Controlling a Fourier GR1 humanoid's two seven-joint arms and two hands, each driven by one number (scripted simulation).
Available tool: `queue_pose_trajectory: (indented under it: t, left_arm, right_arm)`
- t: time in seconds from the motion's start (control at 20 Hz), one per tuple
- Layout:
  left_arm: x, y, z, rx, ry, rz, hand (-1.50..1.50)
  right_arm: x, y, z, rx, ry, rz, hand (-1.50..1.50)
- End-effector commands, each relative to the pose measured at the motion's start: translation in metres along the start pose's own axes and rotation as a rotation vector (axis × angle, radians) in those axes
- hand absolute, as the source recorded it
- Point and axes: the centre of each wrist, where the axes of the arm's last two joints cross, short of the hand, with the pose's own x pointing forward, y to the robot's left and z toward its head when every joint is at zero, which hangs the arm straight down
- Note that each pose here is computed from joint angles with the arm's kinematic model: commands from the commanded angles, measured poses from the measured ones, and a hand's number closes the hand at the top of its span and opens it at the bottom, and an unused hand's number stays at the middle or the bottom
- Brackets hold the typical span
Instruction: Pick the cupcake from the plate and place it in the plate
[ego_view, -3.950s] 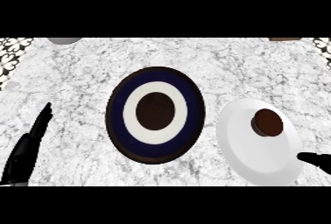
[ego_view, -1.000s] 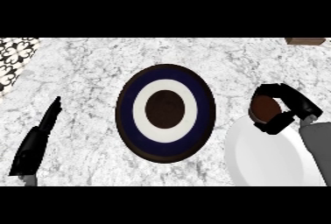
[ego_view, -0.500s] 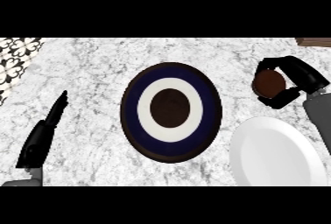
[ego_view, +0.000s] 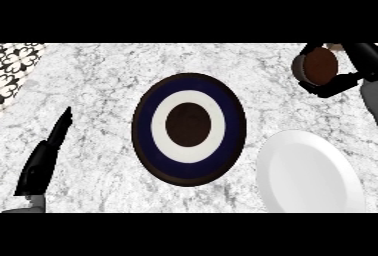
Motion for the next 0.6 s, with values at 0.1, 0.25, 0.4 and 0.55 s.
queue_pose_trajectory:
  t: [0.1,0.25,0.4,0.55]
  left_arm:
    - [-0.004,0.011,0.004,0.020,0.028,-0.003,0.00]
    - [-0.008,0.007,0.015,0.044,0.031,-0.001,0.00]
    - [-0.021,0.000,0.020,0.036,0.046,0.005,0.00]
    - [-0.015,0.014,0.019,0.045,0.054,-0.016,0.00]
  right_arm:
    - [0.006,-0.007,-0.031,0.030,-0.216,-0.157,1.50]
    - [0.016,0.006,-0.050,0.083,-0.258,-0.184,1.50]
    - [0.023,0.013,-0.061,0.120,-0.277,-0.226,1.50]
    - [0.055,0.048,-0.096,0.136,-0.292,-0.287,1.50]
